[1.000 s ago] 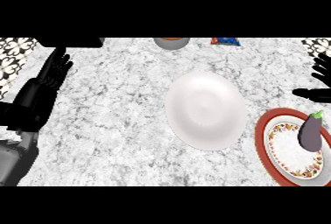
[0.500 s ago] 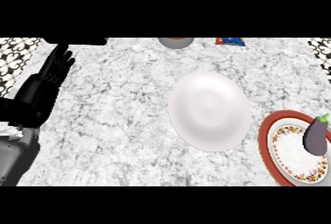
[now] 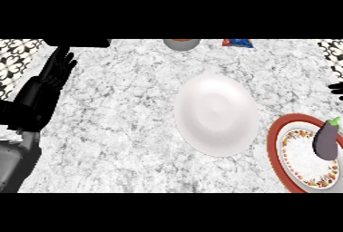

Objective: Pick the eggplant from the plate and place it in the plate

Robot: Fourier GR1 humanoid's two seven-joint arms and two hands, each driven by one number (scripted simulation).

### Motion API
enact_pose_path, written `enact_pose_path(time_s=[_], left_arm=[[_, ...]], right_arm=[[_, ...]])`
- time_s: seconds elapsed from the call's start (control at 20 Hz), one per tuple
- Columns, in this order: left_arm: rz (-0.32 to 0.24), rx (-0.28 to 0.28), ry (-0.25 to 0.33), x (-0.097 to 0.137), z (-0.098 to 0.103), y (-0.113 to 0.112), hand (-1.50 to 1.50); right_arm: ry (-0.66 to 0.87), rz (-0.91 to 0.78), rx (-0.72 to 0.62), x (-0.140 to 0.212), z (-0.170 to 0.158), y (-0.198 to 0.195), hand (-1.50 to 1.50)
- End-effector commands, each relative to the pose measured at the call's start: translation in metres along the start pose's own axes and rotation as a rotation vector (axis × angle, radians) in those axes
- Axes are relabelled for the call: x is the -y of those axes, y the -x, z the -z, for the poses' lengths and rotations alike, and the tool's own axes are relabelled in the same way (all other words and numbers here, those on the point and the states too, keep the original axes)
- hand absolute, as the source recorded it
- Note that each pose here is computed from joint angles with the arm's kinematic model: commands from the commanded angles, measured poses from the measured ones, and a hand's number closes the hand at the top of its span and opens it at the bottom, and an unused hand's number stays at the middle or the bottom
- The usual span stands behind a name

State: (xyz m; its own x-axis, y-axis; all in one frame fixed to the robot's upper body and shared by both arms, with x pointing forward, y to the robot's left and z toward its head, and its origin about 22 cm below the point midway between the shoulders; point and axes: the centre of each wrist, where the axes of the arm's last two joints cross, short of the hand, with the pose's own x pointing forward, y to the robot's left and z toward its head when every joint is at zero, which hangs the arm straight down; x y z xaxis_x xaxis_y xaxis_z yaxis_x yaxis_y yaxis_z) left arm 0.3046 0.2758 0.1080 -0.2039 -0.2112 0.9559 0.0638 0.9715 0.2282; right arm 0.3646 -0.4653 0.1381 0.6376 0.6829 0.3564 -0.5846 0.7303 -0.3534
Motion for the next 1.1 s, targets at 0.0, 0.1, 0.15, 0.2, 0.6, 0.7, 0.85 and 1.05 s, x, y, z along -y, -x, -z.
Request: enact_pose_path(time_s=[0.0,0.1,0.15,0.2,0.6,0.7,0.85,1.05], left_arm=[[0.0,-0.007,-0.019,-0.006,0.012,-0.003,0.0],[0.01,0.005,-0.009,0.001,-0.002,-0.017,0.0],[0.003,0.011,-0.005,0.0,-0.013,0.0,0.0],[0.015,0.0,-0.009,-0.005,-0.003,-0.006,0.0],[0.015,0.001,-0.017,0.008,0.006,0.002,0.0],[0.006,-0.009,-0.015,0.0,0.002,0.002,0.0],[0.007,-0.011,-0.014,0.011,-0.012,0.001,0.0],[0.002,-0.01,-0.014,0.007,0.003,-0.003,0.0]], right_arm=[[-0.023,-0.064,-0.057,0.0,0.005,0.001,-1.5],[-0.011,-0.075,-0.092,-0.011,0.02,0.0,-1.5],[-0.03,-0.091,-0.117,-0.013,0.025,0.012,-1.5],[-0.013,-0.122,-0.148,-0.01,0.021,0.006,-1.5],[-0.069,-0.137,-0.207,-0.032,0.054,0.007,-1.5],[-0.084,-0.124,-0.211,-0.031,0.053,0.042,-1.5],[-0.105,-0.143,-0.206,-0.051,0.073,0.033,-1.5],[-0.16,-0.124,-0.194,-0.068,0.09,0.039,-1.5]])
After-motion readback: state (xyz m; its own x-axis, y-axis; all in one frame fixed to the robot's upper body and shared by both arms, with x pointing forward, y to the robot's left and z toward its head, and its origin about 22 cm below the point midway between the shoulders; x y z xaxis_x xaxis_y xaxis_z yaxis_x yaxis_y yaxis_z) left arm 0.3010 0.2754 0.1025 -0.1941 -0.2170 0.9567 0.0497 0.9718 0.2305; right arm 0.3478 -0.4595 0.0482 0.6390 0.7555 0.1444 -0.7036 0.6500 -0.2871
